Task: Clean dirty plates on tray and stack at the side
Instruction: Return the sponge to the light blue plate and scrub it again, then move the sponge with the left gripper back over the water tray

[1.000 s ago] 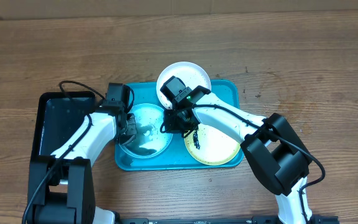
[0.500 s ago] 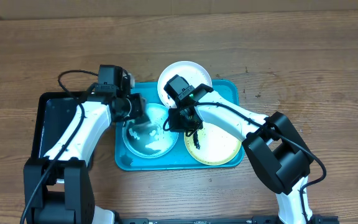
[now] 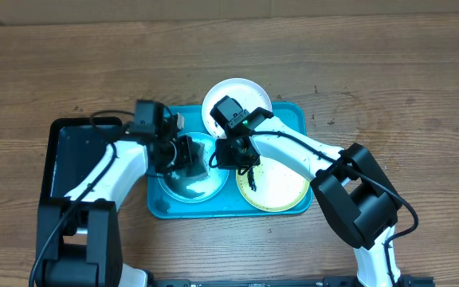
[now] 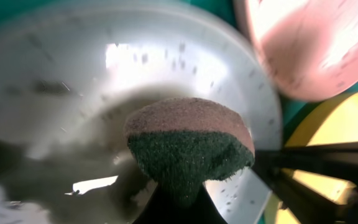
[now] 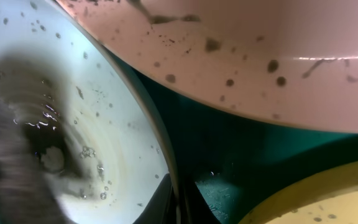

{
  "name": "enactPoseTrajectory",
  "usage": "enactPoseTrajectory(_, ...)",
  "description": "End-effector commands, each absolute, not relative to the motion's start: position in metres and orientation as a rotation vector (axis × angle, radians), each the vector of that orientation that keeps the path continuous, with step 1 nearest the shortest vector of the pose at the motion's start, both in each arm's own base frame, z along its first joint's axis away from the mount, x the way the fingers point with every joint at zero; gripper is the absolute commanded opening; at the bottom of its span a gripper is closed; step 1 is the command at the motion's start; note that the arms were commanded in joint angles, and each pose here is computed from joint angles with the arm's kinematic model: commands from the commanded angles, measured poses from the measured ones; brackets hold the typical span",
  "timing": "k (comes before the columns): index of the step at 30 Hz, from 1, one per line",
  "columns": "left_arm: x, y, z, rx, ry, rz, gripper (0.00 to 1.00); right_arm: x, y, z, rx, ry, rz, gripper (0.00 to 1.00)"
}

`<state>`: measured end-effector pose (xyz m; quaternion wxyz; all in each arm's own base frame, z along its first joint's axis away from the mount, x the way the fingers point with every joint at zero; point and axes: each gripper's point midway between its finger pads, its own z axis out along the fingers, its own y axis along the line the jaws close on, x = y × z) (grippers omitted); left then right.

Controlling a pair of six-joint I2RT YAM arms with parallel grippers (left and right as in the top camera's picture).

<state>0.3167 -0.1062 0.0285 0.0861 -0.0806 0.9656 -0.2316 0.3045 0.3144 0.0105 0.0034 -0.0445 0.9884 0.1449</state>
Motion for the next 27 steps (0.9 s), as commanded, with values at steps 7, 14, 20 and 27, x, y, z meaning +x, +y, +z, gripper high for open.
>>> enactPoseTrajectory(7, 0.303, -0.055, -0.007, -0.323, 2.946, -0.184, 0.04, 0.307, 0.309, 0.007, -0.128, 3.094, 0.414, 0.04)
enactPoseTrajectory(14, 0.31, 0.008, 0.001, -0.363, 2.84, 0.345, 0.04, 0.306, 0.307, 0.007, -0.133, 3.099, 0.407, 0.04)
enactPoseTrajectory(20, 0.33, 0.018, 0.023, -0.341, 2.772, 0.434, 0.04, 0.306, 0.307, 0.007, -0.133, 3.099, 0.407, 0.04)
enactPoseTrajectory(27, 0.364, 0.009, 0.074, -0.348, 2.722, 0.373, 0.04, 0.303, 0.305, 0.007, -0.143, 3.112, 0.394, 0.04)
